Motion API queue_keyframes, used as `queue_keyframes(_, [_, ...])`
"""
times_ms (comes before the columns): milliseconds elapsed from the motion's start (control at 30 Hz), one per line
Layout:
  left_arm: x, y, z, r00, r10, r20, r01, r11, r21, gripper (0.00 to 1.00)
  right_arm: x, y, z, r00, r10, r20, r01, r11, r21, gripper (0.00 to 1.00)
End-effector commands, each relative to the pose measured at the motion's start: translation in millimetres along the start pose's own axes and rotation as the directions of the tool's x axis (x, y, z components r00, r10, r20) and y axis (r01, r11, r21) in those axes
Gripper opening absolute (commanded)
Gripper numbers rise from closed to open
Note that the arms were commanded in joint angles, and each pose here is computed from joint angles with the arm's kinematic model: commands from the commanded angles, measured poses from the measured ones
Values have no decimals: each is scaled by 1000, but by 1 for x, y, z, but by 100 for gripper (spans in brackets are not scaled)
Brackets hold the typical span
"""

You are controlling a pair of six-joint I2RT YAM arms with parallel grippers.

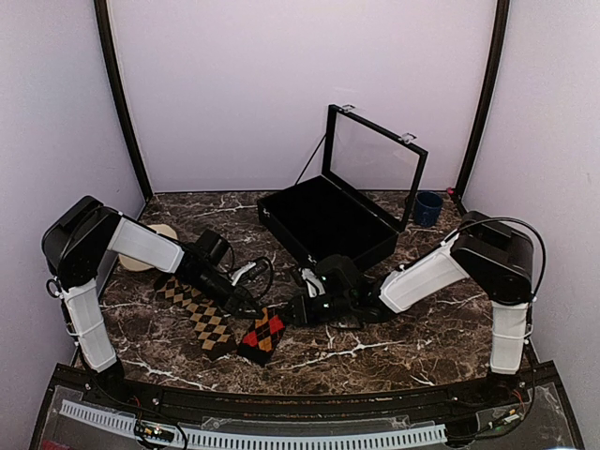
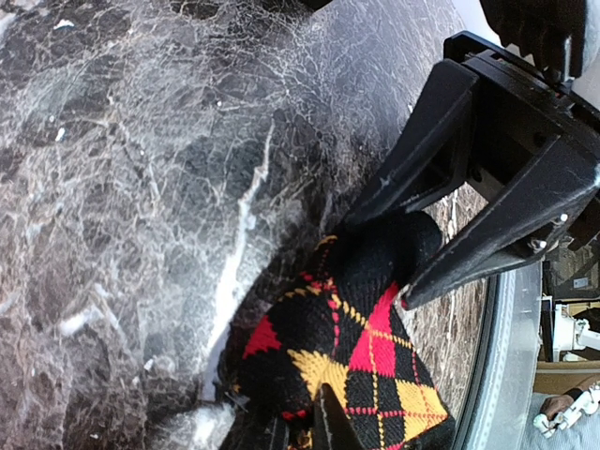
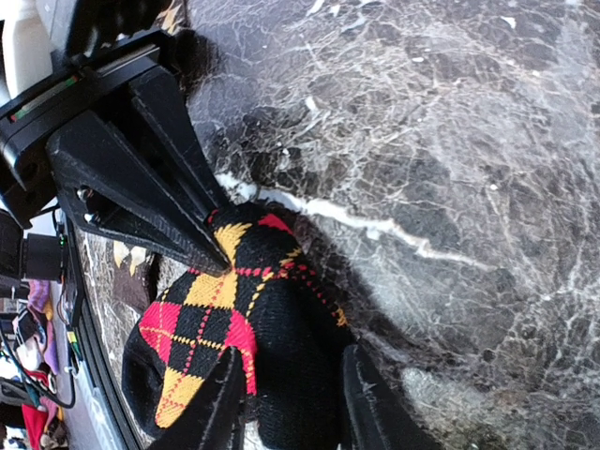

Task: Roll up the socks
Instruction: Move the sock to the center of the board, then pick up the sock from the center of the board.

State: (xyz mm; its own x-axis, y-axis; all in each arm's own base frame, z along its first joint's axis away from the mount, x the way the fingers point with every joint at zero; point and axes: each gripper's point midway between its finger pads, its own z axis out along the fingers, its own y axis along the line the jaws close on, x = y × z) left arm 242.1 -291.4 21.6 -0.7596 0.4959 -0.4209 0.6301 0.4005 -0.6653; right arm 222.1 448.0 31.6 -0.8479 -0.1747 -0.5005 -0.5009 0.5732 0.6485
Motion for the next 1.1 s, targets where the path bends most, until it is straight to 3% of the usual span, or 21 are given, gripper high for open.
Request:
queue_keyframes(0, [13, 4, 5, 998, -44, -41, 44, 999, -8, 12, 31, -17, 9, 997, 42, -69, -39, 998, 46, 27])
queue_keyframes(333, [10, 4, 4, 998, -56, -34, 56, 998, -21, 14, 19, -12, 13, 998, -11, -63, 14, 998, 54, 5])
queue_keyframes(767, [-8, 6, -13, 994, -103, 33, 105, 993, -62, 29, 1, -12, -4, 980, -199, -8, 197, 962, 188, 0])
queue_keyframes(1067, [-9, 14, -20, 981, -187, 56, 190, 980, -52, 30, -8, 6, -11, 901, -435, 1, 412, 855, 315, 0])
